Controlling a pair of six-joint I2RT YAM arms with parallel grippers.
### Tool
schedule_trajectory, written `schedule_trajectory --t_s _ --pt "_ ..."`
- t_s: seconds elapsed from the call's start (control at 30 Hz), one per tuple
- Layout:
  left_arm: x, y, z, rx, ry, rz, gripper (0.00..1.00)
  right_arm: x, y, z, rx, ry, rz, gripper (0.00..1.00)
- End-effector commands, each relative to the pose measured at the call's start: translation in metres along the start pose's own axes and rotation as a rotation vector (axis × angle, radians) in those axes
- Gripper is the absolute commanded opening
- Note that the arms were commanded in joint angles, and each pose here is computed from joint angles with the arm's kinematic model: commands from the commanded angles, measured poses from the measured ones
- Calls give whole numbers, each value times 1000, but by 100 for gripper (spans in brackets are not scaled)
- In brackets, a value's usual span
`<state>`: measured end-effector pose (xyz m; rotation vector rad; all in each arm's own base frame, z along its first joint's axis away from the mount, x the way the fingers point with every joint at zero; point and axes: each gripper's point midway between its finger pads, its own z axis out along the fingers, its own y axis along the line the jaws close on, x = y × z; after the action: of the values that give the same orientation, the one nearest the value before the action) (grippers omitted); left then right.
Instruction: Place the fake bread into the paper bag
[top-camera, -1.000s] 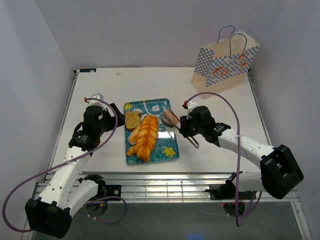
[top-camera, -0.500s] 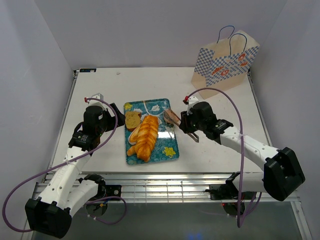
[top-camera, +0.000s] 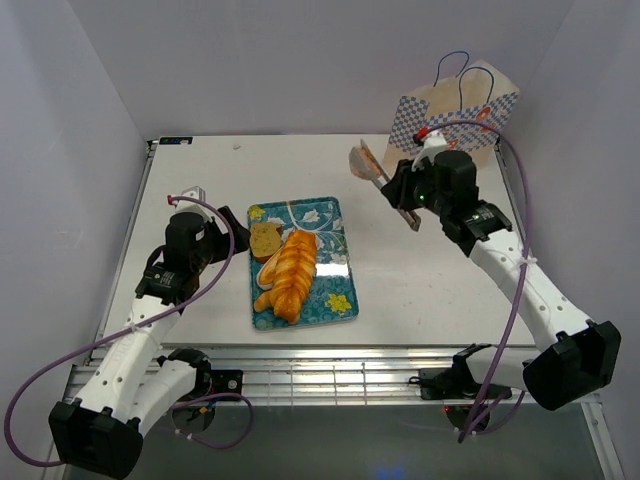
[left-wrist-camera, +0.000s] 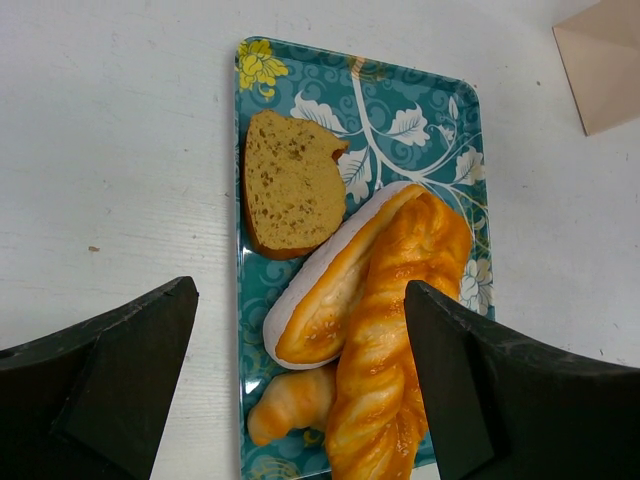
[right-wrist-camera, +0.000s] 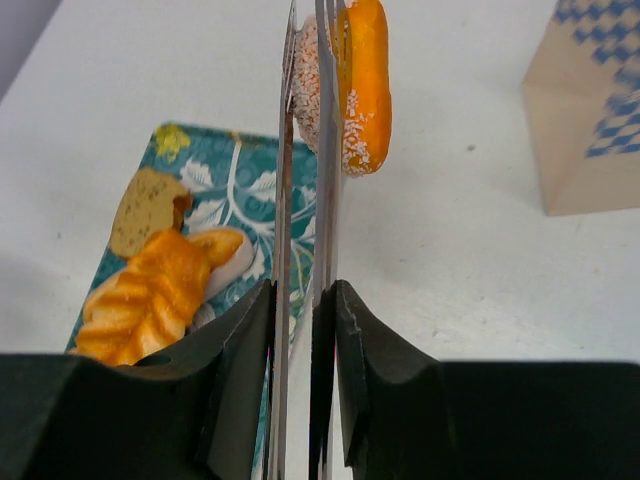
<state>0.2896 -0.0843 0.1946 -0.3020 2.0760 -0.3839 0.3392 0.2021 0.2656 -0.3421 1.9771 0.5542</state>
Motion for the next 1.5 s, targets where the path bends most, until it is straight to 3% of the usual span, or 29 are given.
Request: schedule_trajectory --t_s 0.0,0.2,0.53,1.0,1.47 --pt "-2 -3 -4 23 -20 9 95 -70 -11 -29 -3 -164 38 9" --pt "-3 -5 -5 31 -24 12 95 -135 -63 -54 46 -288 128 9" --pt "-4 -8 -7 42 -28 11 95 -179 -114 -46 50 -339 246 9" --pt "-2 -11 -8 61 -22 11 95 -190 -183 -49 166 -402 394 9" --pt "-1 -13 -7 70 -15 10 95 -191 -205 -52 178 -433 445 11"
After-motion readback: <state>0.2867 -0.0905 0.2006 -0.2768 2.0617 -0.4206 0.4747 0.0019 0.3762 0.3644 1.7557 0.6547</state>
